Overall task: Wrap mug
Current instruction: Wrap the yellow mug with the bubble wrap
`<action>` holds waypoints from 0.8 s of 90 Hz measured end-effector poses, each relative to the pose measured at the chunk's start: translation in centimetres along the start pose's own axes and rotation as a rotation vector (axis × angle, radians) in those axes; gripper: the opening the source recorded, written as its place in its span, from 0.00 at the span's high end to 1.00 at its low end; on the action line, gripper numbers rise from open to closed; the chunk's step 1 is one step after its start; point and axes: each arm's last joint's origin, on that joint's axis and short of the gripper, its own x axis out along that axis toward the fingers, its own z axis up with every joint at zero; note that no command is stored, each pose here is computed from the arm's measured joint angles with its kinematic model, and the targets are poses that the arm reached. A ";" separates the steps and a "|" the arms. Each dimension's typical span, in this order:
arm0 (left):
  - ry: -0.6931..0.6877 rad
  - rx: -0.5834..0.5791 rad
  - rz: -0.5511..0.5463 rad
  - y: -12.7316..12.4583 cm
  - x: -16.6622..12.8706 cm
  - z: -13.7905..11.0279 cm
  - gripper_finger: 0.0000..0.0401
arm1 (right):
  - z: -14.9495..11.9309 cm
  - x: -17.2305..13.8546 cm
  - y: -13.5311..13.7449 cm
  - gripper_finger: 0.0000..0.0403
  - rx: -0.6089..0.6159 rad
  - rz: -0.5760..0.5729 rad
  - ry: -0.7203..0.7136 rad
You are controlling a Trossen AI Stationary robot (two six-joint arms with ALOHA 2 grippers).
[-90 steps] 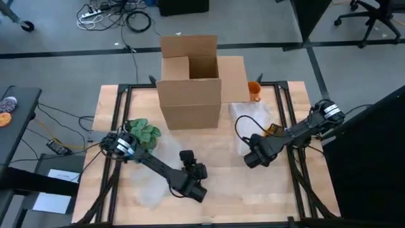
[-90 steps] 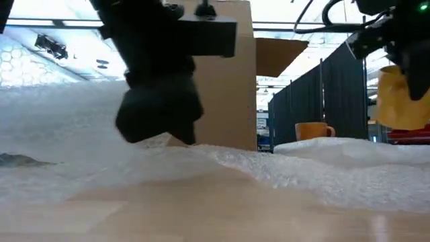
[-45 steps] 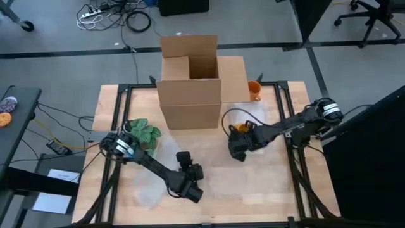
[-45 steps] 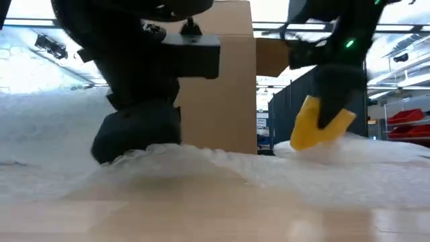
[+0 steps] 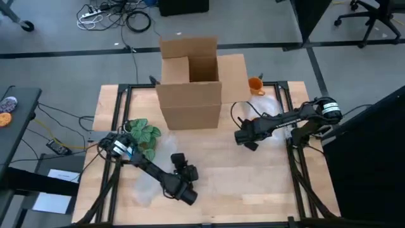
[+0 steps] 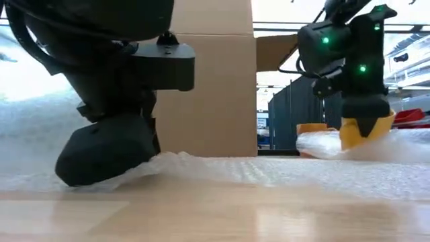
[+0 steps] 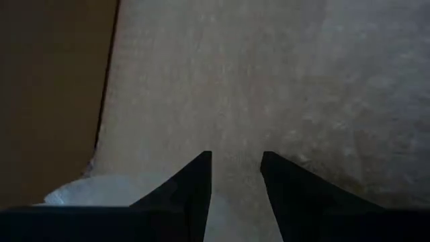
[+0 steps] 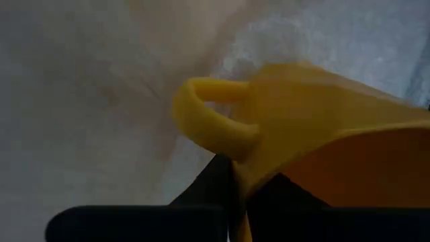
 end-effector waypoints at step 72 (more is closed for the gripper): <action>0.003 0.037 -0.017 0.0 -0.5 0.0 0.70 | 4.5 -3.5 3.4 1.00 -0.017 0.330 -0.458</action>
